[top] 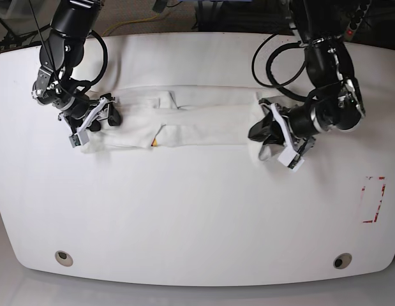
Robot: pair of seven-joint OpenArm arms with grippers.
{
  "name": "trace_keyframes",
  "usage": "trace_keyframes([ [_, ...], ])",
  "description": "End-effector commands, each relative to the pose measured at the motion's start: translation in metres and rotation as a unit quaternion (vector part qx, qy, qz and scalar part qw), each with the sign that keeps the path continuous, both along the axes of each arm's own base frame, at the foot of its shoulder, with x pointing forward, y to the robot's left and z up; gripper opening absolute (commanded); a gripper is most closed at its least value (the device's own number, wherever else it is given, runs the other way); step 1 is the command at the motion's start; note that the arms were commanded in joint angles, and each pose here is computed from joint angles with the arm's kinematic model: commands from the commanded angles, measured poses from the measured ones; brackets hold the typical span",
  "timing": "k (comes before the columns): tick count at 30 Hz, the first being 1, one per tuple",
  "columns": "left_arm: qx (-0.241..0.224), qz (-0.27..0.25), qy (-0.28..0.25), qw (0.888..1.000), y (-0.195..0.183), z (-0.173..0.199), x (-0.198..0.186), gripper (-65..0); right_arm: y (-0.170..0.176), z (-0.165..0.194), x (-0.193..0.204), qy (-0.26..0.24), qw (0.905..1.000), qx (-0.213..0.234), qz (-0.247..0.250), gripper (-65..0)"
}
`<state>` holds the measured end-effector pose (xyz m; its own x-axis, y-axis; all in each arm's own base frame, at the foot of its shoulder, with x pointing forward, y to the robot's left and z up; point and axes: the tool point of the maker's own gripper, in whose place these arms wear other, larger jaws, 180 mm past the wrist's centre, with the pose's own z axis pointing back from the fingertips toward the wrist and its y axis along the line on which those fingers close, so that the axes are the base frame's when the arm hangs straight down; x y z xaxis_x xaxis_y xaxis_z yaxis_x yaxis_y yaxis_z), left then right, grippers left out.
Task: Fold the T-shirt properly
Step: 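Grasp the strip end with the left gripper and fold it toward the right gripper, then release the left gripper and regrasp the folded bundle's edges with both grippers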
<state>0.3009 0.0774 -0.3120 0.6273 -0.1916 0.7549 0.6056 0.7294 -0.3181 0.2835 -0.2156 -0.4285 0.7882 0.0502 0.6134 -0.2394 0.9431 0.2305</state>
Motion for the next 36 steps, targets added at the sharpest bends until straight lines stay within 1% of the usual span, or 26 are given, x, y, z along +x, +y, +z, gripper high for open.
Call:
trace_keyframes([
  [1, -0.034, -0.009, 0.003, 0.999, -0.018, 0.002, 0.006, -59.7, -0.002, -0.016, -0.019, 0.052, 0.9984, -0.021, 0.011, -27.1],
  [6, -0.049, -0.031, 0.013, 0.998, -0.036, -0.001, 0.014, -59.3, 0.004, -0.017, -0.019, 0.052, 0.9985, -0.015, 0.011, -27.1],
  [8, -0.050, -0.037, 0.018, 0.998, -0.040, -0.003, 0.014, -57.1, 0.004, -0.017, -0.019, 0.052, 0.9985, -0.015, 0.011, -27.1],
  [10, -0.051, -0.040, 0.019, 0.998, -0.042, -0.002, 0.016, -52.9, 0.004, -0.017, -0.019, 0.052, 0.9985, -0.015, 0.011, -27.1],
  [12, -0.055, -0.043, 0.022, 0.997, -0.045, -0.003, 0.017, -44.7, 0.004, -0.017, -0.019, 0.052, 0.9985, -0.015, 0.011, -27.1],
  [14, -0.065, -0.047, 0.022, 0.997, -0.052, -0.002, 0.017, -37.9, 0.004, -0.018, -0.019, 0.052, 0.9985, -0.014, 0.011, -27.1],
  [16, -0.070, -0.061, 0.023, 0.995, -0.065, 0.000, 0.014, -30.6, 0.004, -0.018, -0.019, 0.052, 0.9985, -0.014, 0.011, -27.1],
  [17, -0.075, -0.064, 0.027, 0.995, -0.071, 0.002, 0.014, -28.1, 0.004, -0.018, -0.019, 0.052, 0.9985, -0.014, 0.011, -27.1],
  [19, -0.078, -0.075, 0.027, 0.994, -0.083, 0.010, 0.015, -26.9, 0.004, -0.014, -0.017, 0.046, 0.9987, -0.017, 0.012, -27.1],
  [21, -0.073, -0.096, 0.016, 0.993, -0.098, 0.022, 0.012, -26.9, 0.005, -0.009, -0.014, 0.038, 0.9990, -0.020, 0.014, -27.1],
  [23, -0.061, -0.125, -0.019, 0.990, -0.115, 0.042, 0.006, -26.9, 0.004, -0.001, -0.009, 0.026, 0.9992, -0.027, 0.017, -27.1],
  [24, -0.062, -0.132, -0.045, 0.988, -0.119, 0.055, 0.005, -26.9, 0.004, 0.002, -0.008, 0.024, 0.9990, -0.032, 0.018, -27.1],
  [25, -0.062, -0.132, -0.060, 0.987, -0.120, 0.063, 0.005, -26.9, 0.003, 0.004, -0.008, 0.023, 0.9988, -0.036, 0.020, -27.1],
  [26, -0.061, -0.129, -0.073, 0.987, -0.119, 0.069, 0.005, -26.9, 0.002, 0.007, -0.008, 0.023, 0.9987, -0.041, 0.022, -27.1],
  [29, -0.021, -0.089, -0.085, 0.992, -0.087, 0.066, 0.017, -26.9, 0.002, 0.028, 0.000, 0.002, 0.9975, -0.063, 0.032, -27.1],
  [31, 0.021, -0.054, -0.080, 0.995, -0.058, 0.055, 0.026, -26.9, 0.002, 0.047, 0.005, -0.022, 0.9972, -0.064, 0.032, -26.5],
  [34, 0.079, -0.016, -0.061, 0.995, -0.018, 0.036, 0.027, -27.1, -0.016, 0.068, 0.003, -0.034, 0.9982, -0.049, 0.000, -25.5],
  [36, 0.110, 0.002, -0.042, 0.993, 0.007, 0.020, 0.019, -27.1, -0.031, 0.083, 0.008, -0.047, 0.9980, -0.032, -0.027, -21.7],
])
